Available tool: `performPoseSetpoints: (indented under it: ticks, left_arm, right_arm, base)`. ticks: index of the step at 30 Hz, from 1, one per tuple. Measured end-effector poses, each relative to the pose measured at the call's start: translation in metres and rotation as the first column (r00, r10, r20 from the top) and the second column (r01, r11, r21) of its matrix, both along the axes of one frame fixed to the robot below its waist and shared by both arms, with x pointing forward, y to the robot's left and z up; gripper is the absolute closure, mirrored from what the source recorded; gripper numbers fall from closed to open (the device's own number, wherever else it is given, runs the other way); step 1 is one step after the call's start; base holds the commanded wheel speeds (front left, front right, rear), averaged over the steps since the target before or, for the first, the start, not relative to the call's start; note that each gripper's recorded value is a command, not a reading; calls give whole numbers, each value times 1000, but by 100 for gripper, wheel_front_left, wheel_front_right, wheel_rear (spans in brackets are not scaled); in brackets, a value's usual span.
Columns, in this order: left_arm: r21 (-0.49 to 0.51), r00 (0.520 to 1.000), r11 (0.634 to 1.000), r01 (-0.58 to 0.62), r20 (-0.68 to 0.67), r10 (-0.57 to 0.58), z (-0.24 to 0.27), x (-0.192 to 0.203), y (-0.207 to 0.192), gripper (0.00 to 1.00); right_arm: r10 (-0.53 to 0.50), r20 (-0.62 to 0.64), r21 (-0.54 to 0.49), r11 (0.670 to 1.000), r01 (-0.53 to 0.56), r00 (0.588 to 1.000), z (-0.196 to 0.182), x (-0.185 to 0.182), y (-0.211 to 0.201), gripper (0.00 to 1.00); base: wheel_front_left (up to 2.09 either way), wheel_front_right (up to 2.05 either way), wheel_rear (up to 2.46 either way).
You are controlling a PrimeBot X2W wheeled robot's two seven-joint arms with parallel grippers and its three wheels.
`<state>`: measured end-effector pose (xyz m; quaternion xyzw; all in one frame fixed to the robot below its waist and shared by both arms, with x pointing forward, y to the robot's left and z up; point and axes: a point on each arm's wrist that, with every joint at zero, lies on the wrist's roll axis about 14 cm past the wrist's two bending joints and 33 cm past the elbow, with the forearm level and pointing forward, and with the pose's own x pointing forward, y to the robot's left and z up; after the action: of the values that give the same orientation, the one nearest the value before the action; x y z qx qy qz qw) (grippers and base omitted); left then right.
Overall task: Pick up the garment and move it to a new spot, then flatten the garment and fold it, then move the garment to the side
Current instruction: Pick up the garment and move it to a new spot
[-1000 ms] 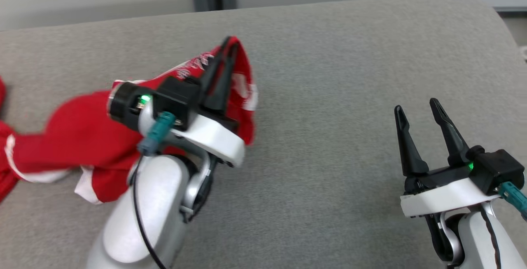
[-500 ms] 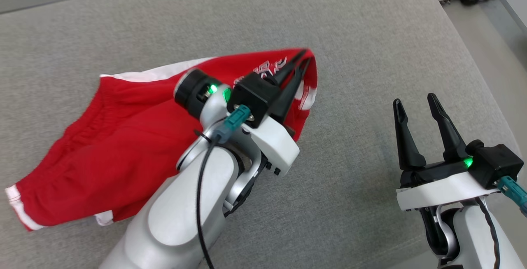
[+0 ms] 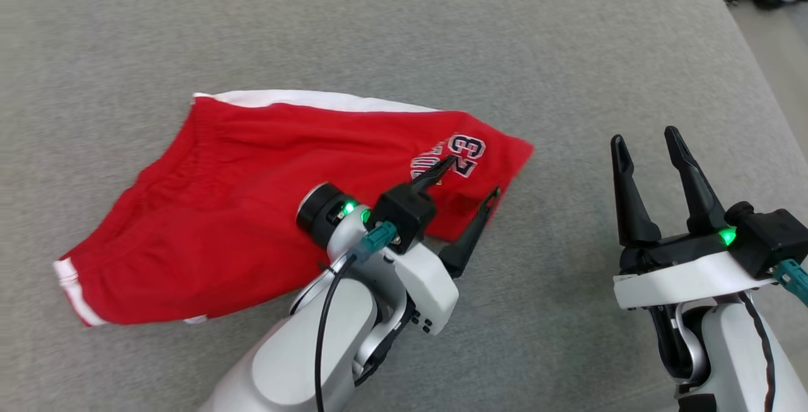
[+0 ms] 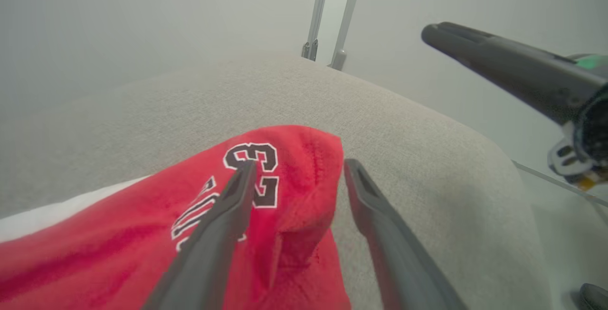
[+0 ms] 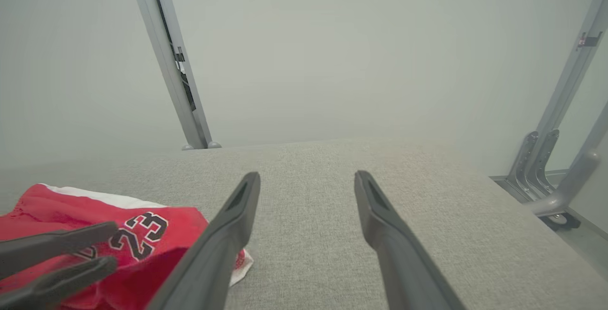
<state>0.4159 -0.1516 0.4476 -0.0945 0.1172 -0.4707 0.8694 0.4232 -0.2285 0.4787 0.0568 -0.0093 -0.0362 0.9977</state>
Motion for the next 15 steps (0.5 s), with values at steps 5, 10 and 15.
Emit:
performPoseSetpoints:
  ticks: [5, 10, 15]
  left_arm:
    - [-20, 992, 992, -124, 36, 124, 12, 11, 30, 0]
    - [-45, 931, 935, -353, 88, 355, 28, 41, 93, 0]
    - [-74, 814, 827, -558, 149, 562, 49, 63, 169, 0]
  right_arm:
    - [41, 29, 6, 999, -41, 999, 7, 9, 15, 0]
    - [91, 54, 12, 996, -91, 994, 14, 14, 33, 0]
    - [140, 79, 15, 990, -142, 987, 22, 16, 51, 0]
  base:
    - [0, 0, 0]
    - [0, 0, 0]
    - [0, 0, 0]
